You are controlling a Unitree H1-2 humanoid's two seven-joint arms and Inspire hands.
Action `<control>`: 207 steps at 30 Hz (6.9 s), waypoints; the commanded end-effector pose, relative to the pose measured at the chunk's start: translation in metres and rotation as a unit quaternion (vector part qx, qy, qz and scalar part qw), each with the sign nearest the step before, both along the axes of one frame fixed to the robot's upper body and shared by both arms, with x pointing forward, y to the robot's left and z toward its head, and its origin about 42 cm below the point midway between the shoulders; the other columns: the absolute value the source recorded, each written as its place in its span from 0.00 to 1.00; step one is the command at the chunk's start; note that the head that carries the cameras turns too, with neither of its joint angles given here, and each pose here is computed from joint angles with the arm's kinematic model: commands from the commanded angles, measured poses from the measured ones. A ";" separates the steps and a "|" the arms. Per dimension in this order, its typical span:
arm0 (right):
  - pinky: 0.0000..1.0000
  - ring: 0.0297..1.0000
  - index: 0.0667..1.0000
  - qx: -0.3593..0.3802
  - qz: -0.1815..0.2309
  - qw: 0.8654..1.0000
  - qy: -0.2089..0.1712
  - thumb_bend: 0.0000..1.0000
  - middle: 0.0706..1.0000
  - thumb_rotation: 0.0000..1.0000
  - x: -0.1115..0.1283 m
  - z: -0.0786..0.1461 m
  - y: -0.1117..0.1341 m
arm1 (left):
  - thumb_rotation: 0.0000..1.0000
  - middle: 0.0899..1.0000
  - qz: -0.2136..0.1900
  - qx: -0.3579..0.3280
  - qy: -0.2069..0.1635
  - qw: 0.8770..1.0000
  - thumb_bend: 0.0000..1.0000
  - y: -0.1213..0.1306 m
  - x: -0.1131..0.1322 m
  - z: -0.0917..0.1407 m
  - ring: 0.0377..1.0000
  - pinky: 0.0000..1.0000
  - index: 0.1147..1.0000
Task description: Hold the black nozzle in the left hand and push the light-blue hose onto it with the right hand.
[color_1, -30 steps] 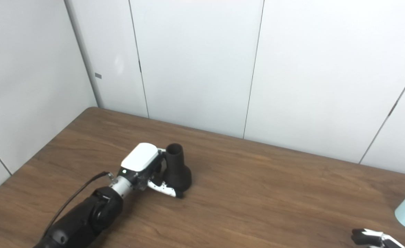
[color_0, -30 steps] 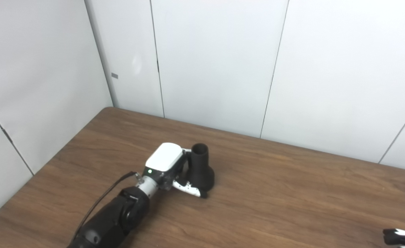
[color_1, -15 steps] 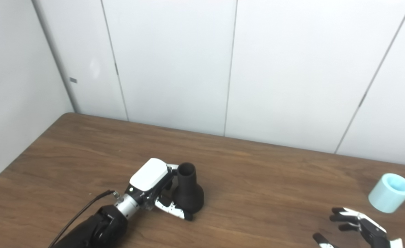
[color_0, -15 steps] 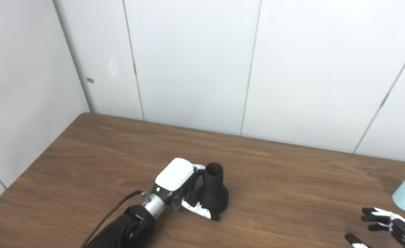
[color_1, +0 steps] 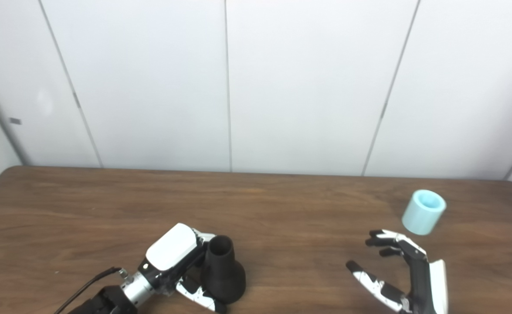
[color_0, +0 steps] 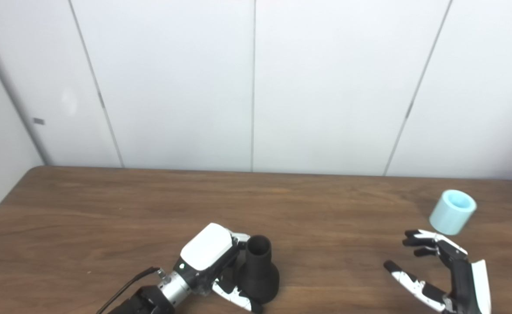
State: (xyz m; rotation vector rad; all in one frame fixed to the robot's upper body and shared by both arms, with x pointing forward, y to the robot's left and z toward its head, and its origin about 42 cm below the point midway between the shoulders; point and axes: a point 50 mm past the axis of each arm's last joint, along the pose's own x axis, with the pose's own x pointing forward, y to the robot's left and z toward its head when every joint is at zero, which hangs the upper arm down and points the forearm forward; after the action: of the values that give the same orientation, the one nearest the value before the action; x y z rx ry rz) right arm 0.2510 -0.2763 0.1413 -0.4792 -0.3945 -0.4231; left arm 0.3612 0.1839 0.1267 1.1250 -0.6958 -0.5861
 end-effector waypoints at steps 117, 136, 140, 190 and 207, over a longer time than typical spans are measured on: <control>0.36 0.42 0.47 0.103 -0.144 0.977 0.122 0.53 0.42 0.00 0.154 0.008 -0.071 | 0.00 0.48 -0.075 0.005 0.028 0.997 0.50 -0.017 -0.046 -0.031 0.38 0.33 0.41; 0.34 0.39 0.49 0.049 -0.061 0.994 0.071 0.52 0.46 0.00 0.133 0.047 -0.050 | 0.00 0.48 -0.079 0.014 0.033 0.996 0.50 -0.026 -0.045 -0.032 0.39 0.33 0.41; 0.34 0.38 0.50 0.030 -0.022 0.998 0.051 0.51 0.46 0.00 0.121 0.068 -0.036 | 0.00 0.48 -0.081 0.019 0.035 0.996 0.50 -0.032 -0.045 -0.034 0.38 0.33 0.42; 0.26 0.36 0.50 -0.013 0.317 0.947 -0.046 0.51 0.46 0.00 0.015 0.112 0.094 | 0.00 0.44 -0.083 0.034 0.076 0.993 0.50 -0.058 -0.048 -0.045 0.37 0.29 0.46; 0.26 0.36 0.50 -0.019 0.315 0.949 -0.017 0.51 0.46 0.00 0.011 0.085 0.098 | 0.00 0.44 -0.083 0.037 0.089 0.992 0.50 -0.055 -0.047 -0.045 0.36 0.28 0.47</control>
State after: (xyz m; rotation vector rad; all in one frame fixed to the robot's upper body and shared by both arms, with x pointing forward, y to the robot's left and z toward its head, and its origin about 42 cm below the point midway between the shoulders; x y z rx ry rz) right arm 0.2622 -0.1798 0.2224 -0.3535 -0.5111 0.1926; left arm 0.3401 0.1279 0.1200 1.0776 -0.7362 -0.7285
